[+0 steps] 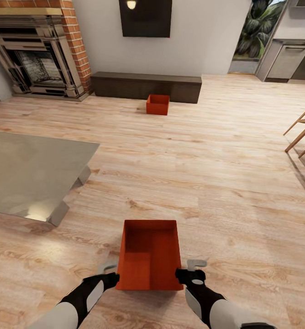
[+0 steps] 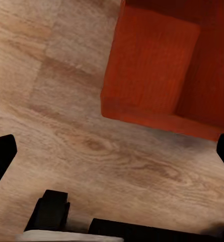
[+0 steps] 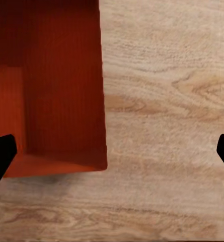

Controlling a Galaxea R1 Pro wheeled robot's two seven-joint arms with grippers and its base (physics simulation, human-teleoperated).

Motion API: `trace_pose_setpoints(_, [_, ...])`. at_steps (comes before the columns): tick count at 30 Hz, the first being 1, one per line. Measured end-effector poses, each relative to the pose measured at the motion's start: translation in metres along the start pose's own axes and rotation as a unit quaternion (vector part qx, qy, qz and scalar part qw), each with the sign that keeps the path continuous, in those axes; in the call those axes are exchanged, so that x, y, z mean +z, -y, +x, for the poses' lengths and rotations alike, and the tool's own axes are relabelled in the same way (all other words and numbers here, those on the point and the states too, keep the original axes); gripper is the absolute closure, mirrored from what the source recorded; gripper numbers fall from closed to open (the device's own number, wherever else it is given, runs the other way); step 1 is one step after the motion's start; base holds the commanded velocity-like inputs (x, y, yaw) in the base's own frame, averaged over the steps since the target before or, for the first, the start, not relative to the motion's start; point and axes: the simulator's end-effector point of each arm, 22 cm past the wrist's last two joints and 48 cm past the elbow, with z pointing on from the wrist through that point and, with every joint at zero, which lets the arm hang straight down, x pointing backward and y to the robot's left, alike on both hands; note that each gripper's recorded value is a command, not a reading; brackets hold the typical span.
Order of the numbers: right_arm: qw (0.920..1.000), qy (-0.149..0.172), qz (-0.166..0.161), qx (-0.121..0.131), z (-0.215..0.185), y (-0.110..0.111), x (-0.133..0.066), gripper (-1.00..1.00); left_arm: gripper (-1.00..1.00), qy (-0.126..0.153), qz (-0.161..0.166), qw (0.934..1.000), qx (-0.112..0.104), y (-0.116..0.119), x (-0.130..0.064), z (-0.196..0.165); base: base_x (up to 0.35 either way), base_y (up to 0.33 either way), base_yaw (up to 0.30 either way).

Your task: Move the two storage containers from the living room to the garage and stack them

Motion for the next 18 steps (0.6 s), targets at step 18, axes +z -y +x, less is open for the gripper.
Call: trace_pose_setpoints(18, [0.9999, 0.001, -0.011, -0.004, 0.022, -0.008, -0.004, -1.0, -1.0, 0.083, -0.005, 0.9949, 0.058, 0.006, -0.002, -0.031, 0.0, 0.0, 0.0])
